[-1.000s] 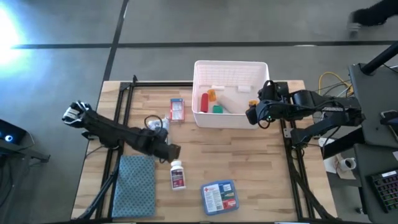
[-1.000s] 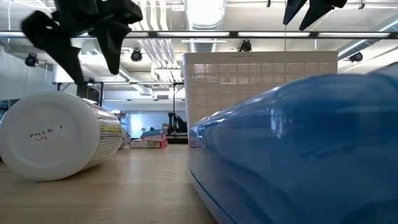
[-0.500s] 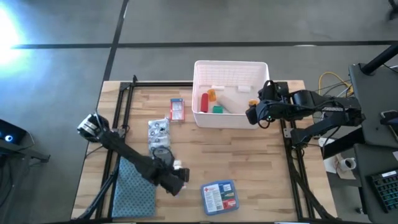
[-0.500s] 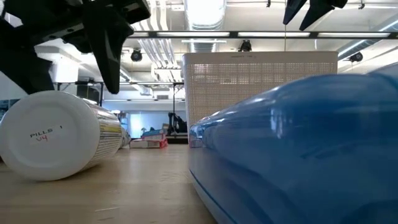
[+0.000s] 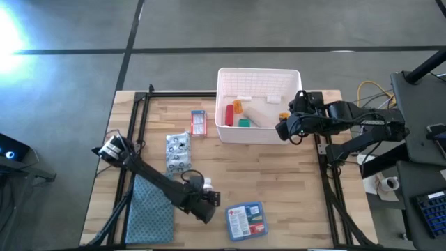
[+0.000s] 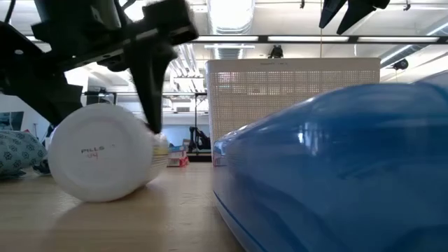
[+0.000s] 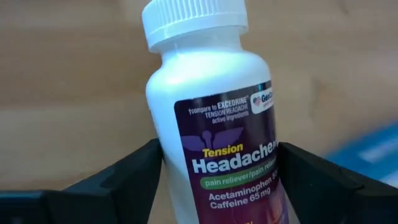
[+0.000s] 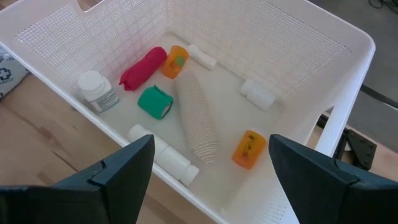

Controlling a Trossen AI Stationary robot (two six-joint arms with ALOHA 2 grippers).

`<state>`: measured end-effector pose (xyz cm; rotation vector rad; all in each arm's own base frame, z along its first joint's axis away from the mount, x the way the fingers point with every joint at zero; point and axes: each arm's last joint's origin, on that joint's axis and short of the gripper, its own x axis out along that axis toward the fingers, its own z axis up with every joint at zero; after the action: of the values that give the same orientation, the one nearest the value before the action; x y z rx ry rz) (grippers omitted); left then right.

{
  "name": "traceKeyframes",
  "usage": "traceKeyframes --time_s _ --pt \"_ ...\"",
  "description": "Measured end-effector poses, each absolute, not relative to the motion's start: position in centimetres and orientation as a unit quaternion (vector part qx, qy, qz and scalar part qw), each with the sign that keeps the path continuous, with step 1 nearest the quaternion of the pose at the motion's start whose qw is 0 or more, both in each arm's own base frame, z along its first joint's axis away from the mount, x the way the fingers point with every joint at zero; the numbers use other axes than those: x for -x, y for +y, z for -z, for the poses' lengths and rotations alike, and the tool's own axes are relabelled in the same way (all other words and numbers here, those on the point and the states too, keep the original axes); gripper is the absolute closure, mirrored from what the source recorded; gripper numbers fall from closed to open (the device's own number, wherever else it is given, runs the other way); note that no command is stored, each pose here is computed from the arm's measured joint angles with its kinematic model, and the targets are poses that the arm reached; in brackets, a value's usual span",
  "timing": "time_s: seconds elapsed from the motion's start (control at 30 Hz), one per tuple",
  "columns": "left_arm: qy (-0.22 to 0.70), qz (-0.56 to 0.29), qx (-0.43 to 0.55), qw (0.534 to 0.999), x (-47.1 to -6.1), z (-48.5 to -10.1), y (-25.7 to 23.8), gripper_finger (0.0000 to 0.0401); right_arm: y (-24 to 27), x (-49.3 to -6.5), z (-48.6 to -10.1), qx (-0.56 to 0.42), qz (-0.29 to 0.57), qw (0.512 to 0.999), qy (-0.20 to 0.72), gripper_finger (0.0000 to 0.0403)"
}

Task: Pick & place medical supplies in basket/bin
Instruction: Put the white medicine bottle into the bin

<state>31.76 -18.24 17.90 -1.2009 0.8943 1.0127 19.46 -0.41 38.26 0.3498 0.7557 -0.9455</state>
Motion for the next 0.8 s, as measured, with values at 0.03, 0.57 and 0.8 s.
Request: traceKeyframes --time_s 0.03,0.57,0.8 --pt "0.390 -0.451 0.509 0.621 -31.5 -18.0 -17.9 0.0127 -0.4 -19.5 -38.3 -0.163 0.442 0.808 0.354 0.0097" --pt "0.213 -0.420 0.459 0.754 -27.8 -30.8 -12.6 0.0196 -0.4 -19.5 -38.2 -0.161 0.445 0.807 0.353 0.0097" --pt "0.093 -0.396 0.342 0.847 -27.1 -39.6 -6.8 0.0197 -0.4 -19.5 -38.2 -0.162 0.445 0.807 0.352 0.0097"
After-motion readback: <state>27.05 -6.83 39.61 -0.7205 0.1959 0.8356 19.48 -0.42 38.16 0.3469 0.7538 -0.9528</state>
